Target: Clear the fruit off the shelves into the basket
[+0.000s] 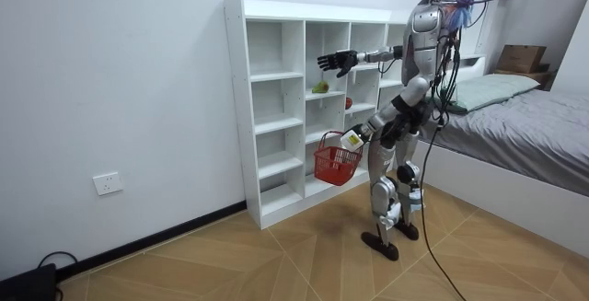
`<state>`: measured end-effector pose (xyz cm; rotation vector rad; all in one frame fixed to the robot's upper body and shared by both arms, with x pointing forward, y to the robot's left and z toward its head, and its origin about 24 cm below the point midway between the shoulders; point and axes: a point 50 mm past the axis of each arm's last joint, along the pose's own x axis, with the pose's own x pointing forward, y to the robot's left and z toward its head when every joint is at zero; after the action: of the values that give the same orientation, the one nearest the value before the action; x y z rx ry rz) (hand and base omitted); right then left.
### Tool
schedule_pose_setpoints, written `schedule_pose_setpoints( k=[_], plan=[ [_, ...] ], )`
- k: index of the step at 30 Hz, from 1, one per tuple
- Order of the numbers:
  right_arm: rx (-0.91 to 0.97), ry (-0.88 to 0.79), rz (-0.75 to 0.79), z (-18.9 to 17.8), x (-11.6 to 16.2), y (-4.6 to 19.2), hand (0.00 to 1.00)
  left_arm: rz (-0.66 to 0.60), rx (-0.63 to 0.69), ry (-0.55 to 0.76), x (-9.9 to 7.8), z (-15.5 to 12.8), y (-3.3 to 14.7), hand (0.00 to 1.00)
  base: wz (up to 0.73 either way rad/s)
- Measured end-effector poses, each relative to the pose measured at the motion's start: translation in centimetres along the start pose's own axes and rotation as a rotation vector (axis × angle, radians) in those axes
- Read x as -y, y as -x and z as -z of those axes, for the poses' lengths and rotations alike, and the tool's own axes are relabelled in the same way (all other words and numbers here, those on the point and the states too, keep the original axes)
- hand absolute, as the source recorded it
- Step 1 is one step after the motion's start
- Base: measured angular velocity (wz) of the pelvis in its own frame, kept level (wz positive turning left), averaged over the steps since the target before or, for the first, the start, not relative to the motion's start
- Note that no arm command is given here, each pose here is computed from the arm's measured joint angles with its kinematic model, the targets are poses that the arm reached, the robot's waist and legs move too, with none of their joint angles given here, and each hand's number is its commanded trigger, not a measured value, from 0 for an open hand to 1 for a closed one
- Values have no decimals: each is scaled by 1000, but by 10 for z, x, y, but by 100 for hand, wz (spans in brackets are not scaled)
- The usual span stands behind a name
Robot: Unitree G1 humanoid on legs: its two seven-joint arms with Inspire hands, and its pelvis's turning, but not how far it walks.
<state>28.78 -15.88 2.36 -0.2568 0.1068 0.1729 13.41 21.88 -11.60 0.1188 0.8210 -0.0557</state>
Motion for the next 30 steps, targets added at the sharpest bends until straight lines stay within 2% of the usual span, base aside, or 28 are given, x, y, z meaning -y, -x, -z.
schedule_pose_setpoints(
  k=[9, 22, 30],
  plan=[
    [-15, -31, 53, 4, 9, -7, 0, 8, 37, -136, -6, -9, 8, 100, 6],
    [-42, -34, 122, 0, 21, -26, 0, 44, -13, -141, -7, -2, 9, 100, 2],
    [-78, -21, 171, -1, 30, -37, 0, 80, -10, -174, 2, -7, 5, 100, 4]
  ],
)
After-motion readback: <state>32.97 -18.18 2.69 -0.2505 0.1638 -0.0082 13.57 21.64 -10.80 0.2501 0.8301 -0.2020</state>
